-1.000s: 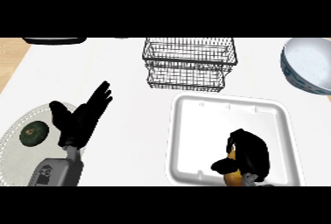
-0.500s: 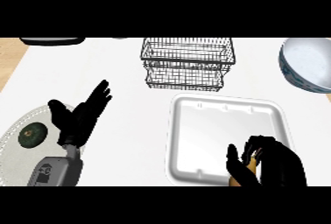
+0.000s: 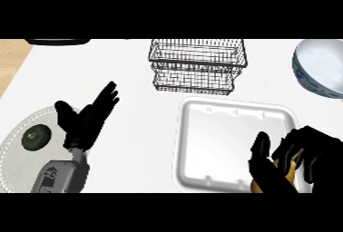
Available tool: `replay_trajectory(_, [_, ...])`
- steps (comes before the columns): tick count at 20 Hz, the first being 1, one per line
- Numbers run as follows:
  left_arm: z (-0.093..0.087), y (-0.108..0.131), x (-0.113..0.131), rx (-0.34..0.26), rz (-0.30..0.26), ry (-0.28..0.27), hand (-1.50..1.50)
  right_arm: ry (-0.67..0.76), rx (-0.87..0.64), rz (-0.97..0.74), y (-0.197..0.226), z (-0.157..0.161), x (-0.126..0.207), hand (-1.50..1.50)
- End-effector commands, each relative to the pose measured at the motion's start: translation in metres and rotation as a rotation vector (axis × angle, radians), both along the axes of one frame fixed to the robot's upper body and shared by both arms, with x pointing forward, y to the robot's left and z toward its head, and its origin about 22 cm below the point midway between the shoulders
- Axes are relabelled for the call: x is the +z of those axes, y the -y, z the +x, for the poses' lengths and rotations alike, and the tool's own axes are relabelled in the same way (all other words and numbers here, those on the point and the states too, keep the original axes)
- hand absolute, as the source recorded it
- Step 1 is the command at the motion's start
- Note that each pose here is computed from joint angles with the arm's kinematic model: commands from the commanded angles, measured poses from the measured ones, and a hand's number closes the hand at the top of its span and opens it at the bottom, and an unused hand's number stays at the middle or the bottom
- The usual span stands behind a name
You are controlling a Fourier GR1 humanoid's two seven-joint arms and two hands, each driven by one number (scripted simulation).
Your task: Pick the pear from the tray and place it in the tiered basket
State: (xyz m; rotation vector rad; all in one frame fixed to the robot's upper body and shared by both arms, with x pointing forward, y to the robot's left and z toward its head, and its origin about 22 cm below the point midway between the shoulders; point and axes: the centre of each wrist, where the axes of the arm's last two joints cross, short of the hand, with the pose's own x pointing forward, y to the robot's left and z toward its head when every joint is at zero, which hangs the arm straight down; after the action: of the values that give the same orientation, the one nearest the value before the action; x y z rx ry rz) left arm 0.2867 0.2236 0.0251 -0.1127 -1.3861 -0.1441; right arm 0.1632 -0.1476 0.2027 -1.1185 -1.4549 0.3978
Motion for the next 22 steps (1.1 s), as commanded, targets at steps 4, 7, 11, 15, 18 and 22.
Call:
replay_trajectory(4, [0.000,-0.003,-0.009,-0.004,0.001,0.006,0.00,0.028,-0.029,-0.056,-0.020,0.019,0.059,1.50])
replay_trajectory(7, [-0.001,0.001,-0.011,-0.033,0.010,0.011,0.00,0.004,-0.019,-0.057,-0.023,0.056,0.078,1.50])
replay_trajectory(11, [-0.011,0.011,-0.006,-0.030,-0.003,0.004,0.00,-0.039,-0.032,-0.074,-0.037,0.097,0.089,1.50])
replay_trajectory(15, [-0.011,-0.010,-0.012,-0.016,-0.010,-0.006,0.00,-0.040,-0.035,0.008,-0.042,0.129,0.108,1.50])
replay_trajectory(18, [-0.008,0.010,-0.004,-0.022,-0.007,0.002,0.00,-0.037,-0.049,0.035,-0.031,0.168,0.110,1.50])
replay_trajectory(22, [-0.012,-0.004,0.003,-0.027,0.000,0.018,0.00,-0.027,-0.070,0.069,-0.028,0.198,0.106,1.50])
